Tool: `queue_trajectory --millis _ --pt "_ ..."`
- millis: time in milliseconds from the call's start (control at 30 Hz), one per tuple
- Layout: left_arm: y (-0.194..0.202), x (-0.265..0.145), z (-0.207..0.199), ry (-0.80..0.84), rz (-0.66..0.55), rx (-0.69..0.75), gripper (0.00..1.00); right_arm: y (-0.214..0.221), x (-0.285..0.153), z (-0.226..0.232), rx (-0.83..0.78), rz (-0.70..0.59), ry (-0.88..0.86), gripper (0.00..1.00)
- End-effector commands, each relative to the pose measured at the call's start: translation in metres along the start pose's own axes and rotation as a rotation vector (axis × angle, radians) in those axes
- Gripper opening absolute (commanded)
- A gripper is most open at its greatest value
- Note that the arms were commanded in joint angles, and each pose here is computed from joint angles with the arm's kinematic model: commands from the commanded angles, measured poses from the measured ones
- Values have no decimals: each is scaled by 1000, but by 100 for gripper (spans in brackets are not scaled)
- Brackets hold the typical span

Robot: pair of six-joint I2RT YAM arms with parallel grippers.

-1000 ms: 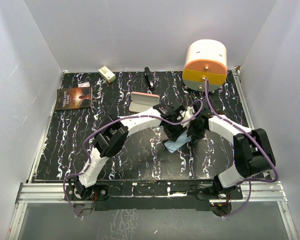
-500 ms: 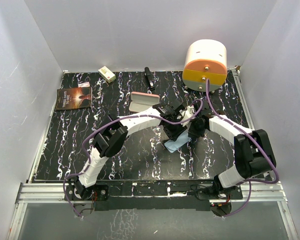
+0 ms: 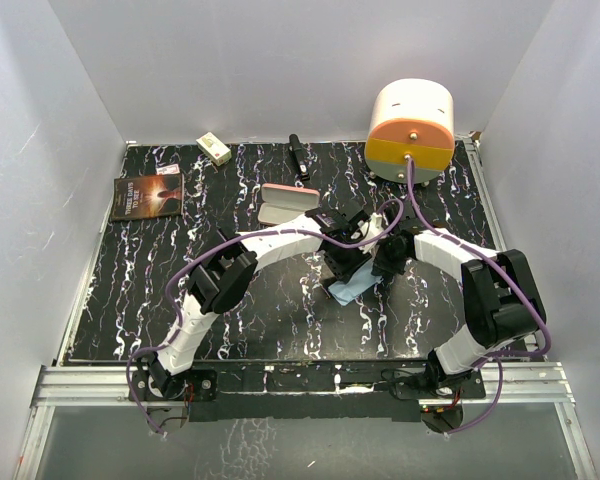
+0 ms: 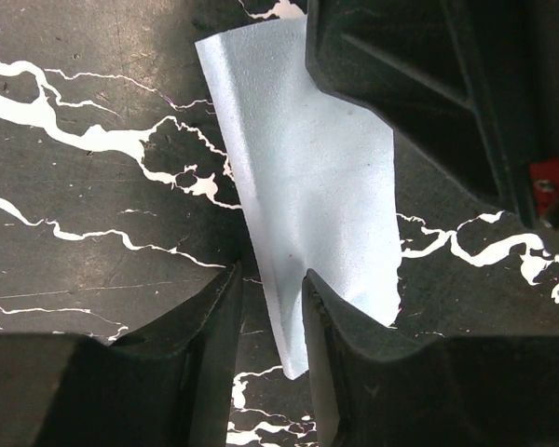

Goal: Organize the sunglasses
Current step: Fold the glasses cleaning cloth at the center of the board.

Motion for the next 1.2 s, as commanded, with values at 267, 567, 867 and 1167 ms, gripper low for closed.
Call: queue_trajectory --millis 267,567,867,1167 --pt "39 13 -1 -15 140 -37 30 -42 -42 29 -47 -189 -65 8" --pt "43 15 0 -16 152 -39 30 -48 -48 29 -46 -215 -53 10" --pt "43 16 1 -20 155 -37 30 -47 -44 51 -47 -195 -173 8" --pt "41 16 1 -17 150 -38 29 -40 -29 63 -56 -140 -229 8"
Point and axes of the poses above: each gripper's point midway between its finger pads, its own x axis out along the fingers, its own z axis along the line the jaws close on, y = z × x, the point moved 1 cm from there along -x, back along the fingers, and after that the axes turned 2 degrees about x, right-handed, at the moved point
